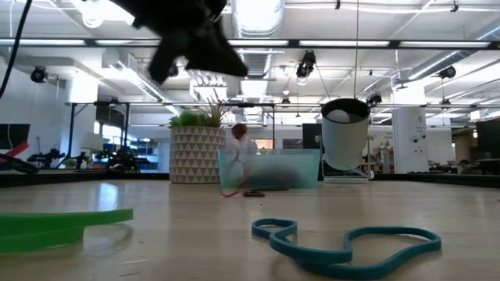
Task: Pick and place rubber bands into bin
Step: Put the red rubber band into the green bin
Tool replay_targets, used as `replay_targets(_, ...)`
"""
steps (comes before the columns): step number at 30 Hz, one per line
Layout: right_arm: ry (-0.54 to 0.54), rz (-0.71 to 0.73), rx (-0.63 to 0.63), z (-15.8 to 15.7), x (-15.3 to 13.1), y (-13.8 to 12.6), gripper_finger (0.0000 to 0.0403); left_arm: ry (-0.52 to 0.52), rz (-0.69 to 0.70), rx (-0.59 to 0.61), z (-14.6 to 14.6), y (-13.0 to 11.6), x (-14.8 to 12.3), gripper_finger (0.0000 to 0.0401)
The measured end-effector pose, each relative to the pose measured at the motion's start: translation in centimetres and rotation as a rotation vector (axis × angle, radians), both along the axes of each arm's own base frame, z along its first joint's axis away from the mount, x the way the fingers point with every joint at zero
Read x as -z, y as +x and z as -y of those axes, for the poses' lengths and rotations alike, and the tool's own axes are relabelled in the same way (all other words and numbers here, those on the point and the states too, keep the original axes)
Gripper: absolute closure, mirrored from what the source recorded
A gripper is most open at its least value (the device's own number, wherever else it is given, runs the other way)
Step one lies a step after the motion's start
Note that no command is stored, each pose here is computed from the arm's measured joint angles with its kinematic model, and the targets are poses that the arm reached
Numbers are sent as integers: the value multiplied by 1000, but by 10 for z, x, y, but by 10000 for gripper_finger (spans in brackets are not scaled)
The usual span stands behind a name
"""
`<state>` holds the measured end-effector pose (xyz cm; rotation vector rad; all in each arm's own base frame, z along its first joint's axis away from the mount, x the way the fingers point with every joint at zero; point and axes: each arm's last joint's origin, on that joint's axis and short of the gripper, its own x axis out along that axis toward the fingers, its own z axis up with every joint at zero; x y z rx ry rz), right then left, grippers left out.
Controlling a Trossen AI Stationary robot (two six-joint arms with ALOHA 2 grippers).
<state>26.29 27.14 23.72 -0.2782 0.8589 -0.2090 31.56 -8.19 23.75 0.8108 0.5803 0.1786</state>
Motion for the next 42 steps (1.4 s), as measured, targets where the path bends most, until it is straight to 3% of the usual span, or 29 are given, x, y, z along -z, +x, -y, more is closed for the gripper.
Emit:
replay_targets(6, -1, -1, 0, 0, 0, 0, 337, -36, 89, -67, -51, 15, -37, 393)
replay_targets(11, -3, -3, 0, 0, 2, 0, 341, -186, 87, -7, -78, 17, -41, 393)
replay_targets(16, -8, -8, -3, 0, 4, -2, 344, -490, -204, 195, -71, 5, -13, 393)
replay_targets(20, -14, -14, -6, 0, 7, -3, 344, -648, -381, 187, -56, -4, 24, 393)
replay_targets(26, -15, 8, 0, 0, 7, -3, 344, -685, -487, 162, -35, -5, 71, 393)
replay_targets(31, -14, 28, 2, -1, 6, -2, 344, -671, -513, 144, -33, 2, 91, 374)
replay_targets(42, -8, 37, 5, -1, 11, -2, 344, -729, -488, 77, -37, 7, 92, 293)
